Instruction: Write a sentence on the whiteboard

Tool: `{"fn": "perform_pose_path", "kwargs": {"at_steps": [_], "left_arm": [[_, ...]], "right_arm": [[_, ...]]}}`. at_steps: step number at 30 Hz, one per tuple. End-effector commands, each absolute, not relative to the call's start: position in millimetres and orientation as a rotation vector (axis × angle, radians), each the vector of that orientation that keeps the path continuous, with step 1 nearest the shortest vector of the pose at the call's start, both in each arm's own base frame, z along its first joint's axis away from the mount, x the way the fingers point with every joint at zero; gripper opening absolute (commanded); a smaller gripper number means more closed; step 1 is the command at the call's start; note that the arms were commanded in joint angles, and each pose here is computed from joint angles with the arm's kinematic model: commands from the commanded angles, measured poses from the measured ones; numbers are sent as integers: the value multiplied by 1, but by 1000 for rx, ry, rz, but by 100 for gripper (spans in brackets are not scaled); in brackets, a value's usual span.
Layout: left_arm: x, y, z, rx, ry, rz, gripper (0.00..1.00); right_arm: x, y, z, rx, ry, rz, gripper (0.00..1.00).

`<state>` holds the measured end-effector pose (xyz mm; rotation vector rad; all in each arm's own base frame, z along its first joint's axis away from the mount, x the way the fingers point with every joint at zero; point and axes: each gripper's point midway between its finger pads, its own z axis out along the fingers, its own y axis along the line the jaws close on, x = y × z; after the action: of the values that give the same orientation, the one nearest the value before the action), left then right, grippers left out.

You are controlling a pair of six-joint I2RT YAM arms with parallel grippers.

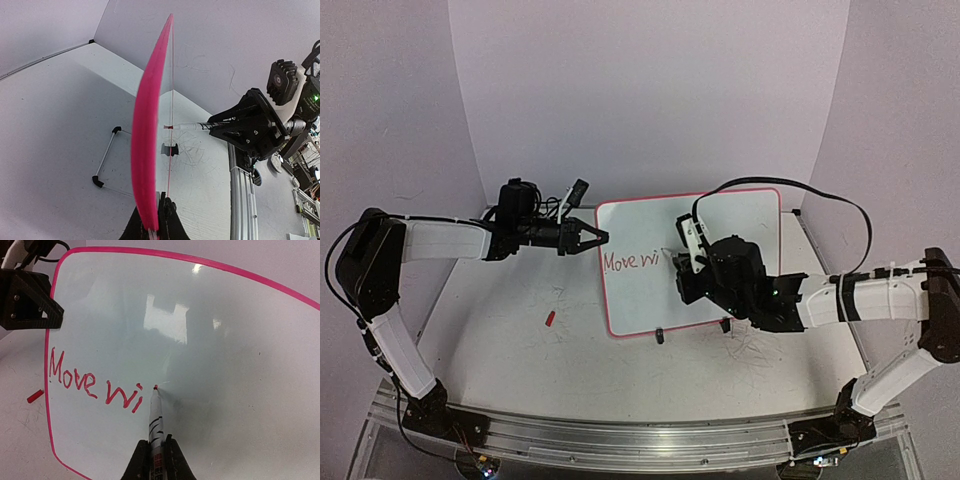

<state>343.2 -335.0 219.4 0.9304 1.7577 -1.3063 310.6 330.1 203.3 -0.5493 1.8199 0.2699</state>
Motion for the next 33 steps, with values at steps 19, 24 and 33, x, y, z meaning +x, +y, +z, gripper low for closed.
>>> {"fn": "perform_pose_path", "kwargs": {"at_steps": [19, 24, 33], "left_arm": [[346, -333, 228, 980, 1682, -1189, 0], [346, -333, 228, 981, 1681, -1191, 0], [346, -333, 227, 981, 1683, -1194, 0]], "right_arm": [[306, 327, 187, -552, 1876, 280, 0], [305, 325, 182, -557, 1888, 280, 0], [302, 325, 176, -570, 1906, 284, 0]]}}
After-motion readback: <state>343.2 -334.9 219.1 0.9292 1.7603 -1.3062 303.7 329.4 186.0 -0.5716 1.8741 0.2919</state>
